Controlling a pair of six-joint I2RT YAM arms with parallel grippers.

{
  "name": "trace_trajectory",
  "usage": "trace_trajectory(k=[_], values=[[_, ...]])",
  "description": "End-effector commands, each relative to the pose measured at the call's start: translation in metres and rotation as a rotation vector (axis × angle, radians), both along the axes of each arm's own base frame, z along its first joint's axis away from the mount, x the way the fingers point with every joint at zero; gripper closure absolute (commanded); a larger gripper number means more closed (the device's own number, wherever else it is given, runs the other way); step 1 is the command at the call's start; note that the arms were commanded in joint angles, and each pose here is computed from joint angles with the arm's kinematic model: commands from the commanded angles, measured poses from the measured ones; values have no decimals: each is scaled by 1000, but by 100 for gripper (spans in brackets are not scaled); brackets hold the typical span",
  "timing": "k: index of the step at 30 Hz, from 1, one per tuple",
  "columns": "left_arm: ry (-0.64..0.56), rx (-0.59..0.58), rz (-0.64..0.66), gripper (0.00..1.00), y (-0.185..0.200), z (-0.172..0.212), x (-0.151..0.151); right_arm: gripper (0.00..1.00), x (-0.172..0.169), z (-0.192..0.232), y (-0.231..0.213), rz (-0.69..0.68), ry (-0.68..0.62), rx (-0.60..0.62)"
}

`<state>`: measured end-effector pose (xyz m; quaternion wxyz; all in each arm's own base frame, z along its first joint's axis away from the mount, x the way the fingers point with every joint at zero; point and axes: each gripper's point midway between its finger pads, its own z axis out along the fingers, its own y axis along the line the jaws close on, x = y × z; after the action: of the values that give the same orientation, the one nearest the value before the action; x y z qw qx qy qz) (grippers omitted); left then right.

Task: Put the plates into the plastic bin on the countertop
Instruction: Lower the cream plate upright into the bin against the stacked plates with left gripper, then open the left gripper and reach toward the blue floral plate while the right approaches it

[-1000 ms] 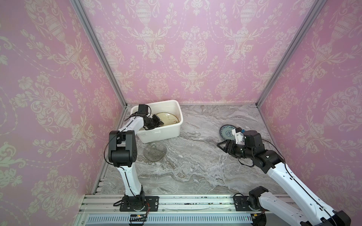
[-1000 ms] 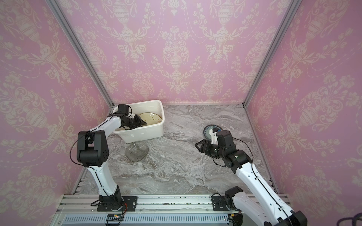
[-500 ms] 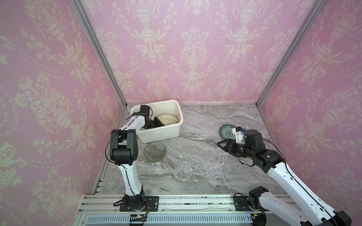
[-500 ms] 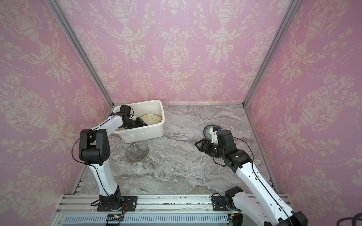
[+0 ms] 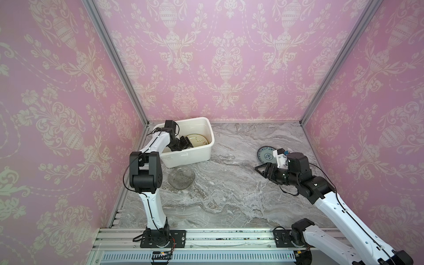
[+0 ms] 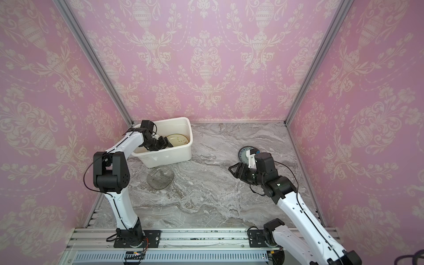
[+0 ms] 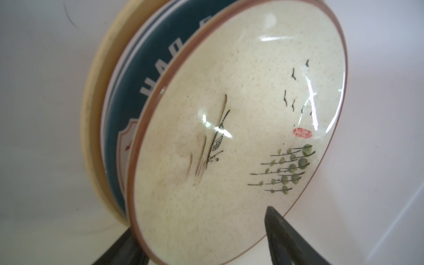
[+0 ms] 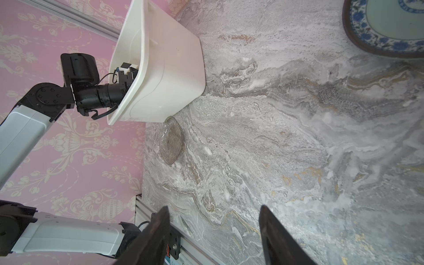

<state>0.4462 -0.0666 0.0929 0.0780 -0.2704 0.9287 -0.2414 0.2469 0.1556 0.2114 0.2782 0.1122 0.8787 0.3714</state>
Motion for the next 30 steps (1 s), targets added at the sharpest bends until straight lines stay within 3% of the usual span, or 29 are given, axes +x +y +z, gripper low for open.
trace_trajectory(k=[1,8,13,30], values=[[89,86,-33,19,9,-13,-19,37,-4,-1,-9,-37,10,-37],[105,144,-54,15,18,-10,-27,34,-14,-21,-40,-143,117,-195],[94,204,-68,12,27,-2,-33,34,-20,-25,-49,-181,149,-222],[-118,321,-86,4,44,69,-43,30,1,-17,-75,-239,132,-407]])
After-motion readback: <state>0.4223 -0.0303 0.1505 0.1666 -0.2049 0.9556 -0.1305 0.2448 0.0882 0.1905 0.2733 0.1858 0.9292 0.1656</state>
